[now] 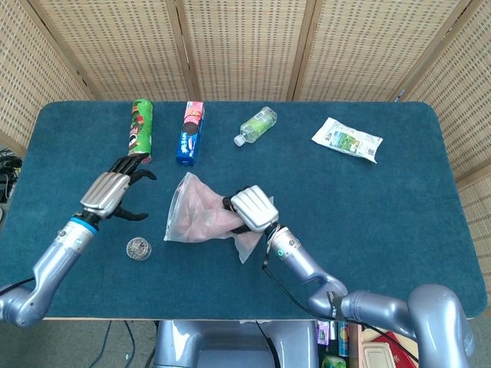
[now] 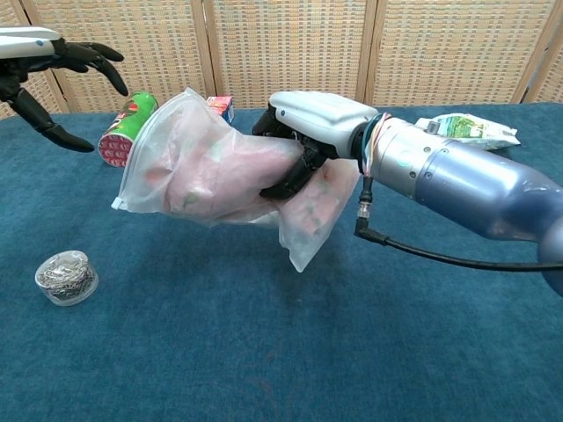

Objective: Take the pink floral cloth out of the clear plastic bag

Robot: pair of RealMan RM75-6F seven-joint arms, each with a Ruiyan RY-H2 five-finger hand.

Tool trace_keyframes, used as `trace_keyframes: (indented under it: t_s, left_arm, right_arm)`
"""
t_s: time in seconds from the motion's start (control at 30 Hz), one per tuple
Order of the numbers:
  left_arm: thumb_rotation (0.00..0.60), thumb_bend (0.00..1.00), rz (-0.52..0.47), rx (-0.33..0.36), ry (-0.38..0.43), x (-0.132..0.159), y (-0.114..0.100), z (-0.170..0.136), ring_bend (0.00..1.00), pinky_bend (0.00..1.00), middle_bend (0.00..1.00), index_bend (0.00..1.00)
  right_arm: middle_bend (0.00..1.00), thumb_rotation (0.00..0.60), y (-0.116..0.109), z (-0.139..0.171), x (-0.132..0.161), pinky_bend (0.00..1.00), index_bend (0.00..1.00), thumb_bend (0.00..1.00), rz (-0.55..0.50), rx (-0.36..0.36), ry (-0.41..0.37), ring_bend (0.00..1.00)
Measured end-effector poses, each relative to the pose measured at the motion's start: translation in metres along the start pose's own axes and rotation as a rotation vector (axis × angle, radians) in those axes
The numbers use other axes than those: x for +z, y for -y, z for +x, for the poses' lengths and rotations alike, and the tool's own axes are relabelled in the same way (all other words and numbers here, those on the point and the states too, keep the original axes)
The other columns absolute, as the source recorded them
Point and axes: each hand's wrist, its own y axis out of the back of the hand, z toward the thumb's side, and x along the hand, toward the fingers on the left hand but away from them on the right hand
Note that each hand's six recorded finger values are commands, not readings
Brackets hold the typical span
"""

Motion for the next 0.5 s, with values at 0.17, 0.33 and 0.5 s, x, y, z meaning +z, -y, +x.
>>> trace_keyframes:
  t_s: [0.17, 0.33, 0.5]
  left_arm:
    - [0.6, 0.1, -0.043, -0.014, 0.045, 0.024, 0.01, 0.016, 0.0, 0.0, 0.0, 0.3]
    - [0.6, 0.1, -0.041, -0.038, 0.063, 0.038, 0.019, 0.024, 0.0, 0.0, 0.0, 0.3]
    - [0.6, 0.1, -0.042, -0.07, 0.074, 0.052, 0.03, 0.033, 0.0, 0.0, 0.0, 0.3]
  right_arm:
    - [0.69, 0.6, -0.001, 0.0, 0.003, 0.56, 0.62, 0.7, -0.013, -0.001, 0.001, 0.62]
    - [0.69, 0.6, -0.003, 0.0, 0.005, 0.56, 0.62, 0.7, -0.029, -0.005, 0.002, 0.62]
    - [0.69, 0.6, -0.007, -0.001, 0.008, 0.56, 0.62, 0.7, -0.046, -0.008, 0.002, 0.62]
